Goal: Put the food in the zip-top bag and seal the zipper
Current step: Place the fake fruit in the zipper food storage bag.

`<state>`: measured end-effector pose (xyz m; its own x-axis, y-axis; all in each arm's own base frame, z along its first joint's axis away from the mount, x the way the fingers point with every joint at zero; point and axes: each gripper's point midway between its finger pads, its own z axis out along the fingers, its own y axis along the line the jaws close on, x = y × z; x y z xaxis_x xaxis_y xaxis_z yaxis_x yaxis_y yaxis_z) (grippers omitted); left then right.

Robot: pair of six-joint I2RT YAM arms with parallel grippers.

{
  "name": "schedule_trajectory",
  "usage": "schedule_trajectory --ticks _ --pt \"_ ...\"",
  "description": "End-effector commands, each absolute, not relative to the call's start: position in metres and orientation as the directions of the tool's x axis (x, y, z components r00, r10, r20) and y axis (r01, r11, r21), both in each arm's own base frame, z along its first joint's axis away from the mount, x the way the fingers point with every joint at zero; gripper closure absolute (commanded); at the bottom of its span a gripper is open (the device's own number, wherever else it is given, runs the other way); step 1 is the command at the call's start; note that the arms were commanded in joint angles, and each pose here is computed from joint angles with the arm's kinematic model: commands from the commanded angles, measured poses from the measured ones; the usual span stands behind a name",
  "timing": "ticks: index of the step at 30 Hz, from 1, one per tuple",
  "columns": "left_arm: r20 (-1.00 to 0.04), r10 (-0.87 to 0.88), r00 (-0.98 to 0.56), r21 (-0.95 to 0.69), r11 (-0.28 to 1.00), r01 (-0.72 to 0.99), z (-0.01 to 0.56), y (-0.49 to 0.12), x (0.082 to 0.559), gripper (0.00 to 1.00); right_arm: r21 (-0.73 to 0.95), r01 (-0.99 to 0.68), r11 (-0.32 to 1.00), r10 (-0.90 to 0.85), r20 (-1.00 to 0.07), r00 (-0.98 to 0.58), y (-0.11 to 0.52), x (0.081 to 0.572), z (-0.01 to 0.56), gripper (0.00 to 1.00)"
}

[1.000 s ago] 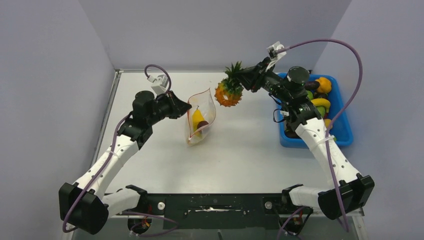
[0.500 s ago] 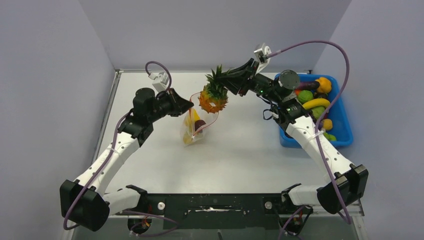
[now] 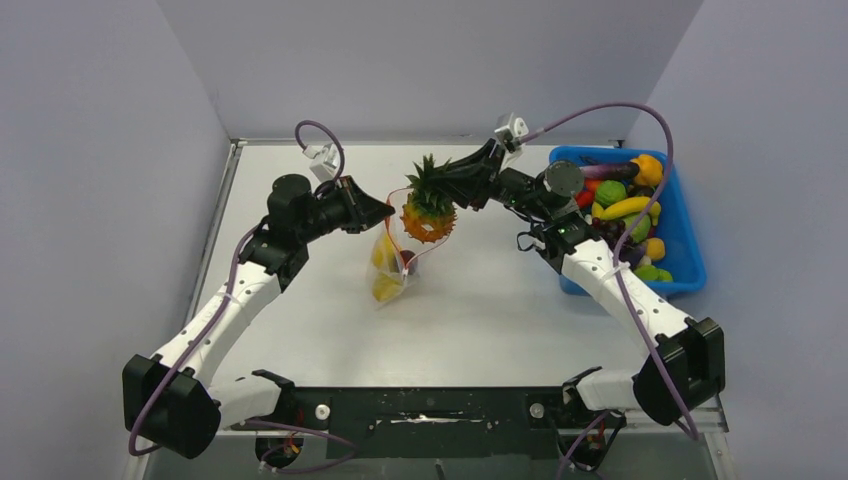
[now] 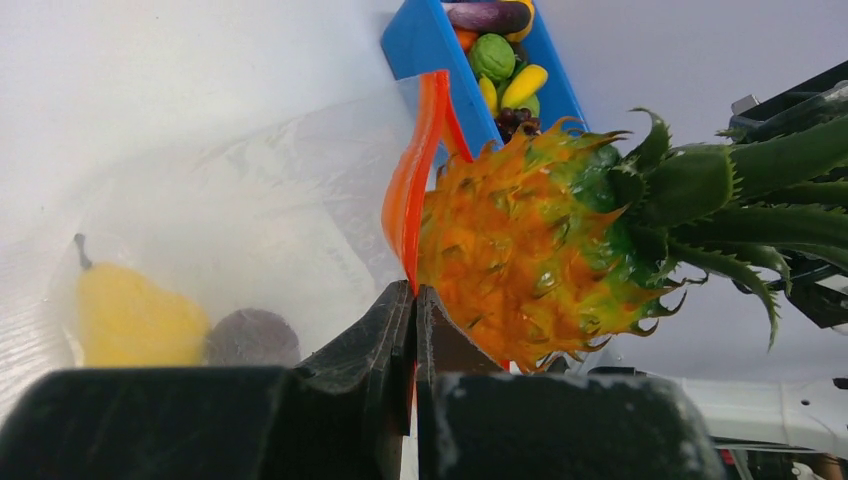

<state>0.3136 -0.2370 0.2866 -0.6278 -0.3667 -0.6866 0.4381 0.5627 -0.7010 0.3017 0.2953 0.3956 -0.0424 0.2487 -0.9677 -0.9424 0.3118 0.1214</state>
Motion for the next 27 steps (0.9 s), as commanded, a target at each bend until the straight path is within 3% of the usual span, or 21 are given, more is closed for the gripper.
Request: schedule_trajectory --ticks 1,10,15,21,27 --pt "-0.732 -0.374 -0.569 -0.671 0.537 0.511 0.312 -0.238 0.314 1.0 -0.002 -0.971 0.241 0.287 -0.955 0.073 0.3 0.289 0.412 0.8" --pt "-0.737 -0.352 -0.577 -0.663 0.539 0.519 0.304 -0.238 0.313 1.0 -0.086 -0.993 0.082 0.291 -0.951 0.107 0.307 0.264 0.401 0.79" --pt "-0.733 -0.33 -0.594 -0.668 0.513 0.539 0.303 -0.243 0.308 1.0 -0.182 -0.981 0.069 0.276 -0.941 0.194 0.308 0.261 0.393 0.78" --pt "-0.734 -0.299 -0.61 -0.668 0.485 0.565 0.304 -0.247 0.3 1.0 -0.311 -0.949 0.056 0.154 -0.936 0.316 0.311 0.271 0.364 0.77" --pt "-0.73 -0.283 -0.622 -0.671 0.469 0.574 0.301 -0.248 0.295 1.0 -0.442 -0.891 0.103 -0.101 -0.896 0.432 0.304 0.295 0.322 0.77"
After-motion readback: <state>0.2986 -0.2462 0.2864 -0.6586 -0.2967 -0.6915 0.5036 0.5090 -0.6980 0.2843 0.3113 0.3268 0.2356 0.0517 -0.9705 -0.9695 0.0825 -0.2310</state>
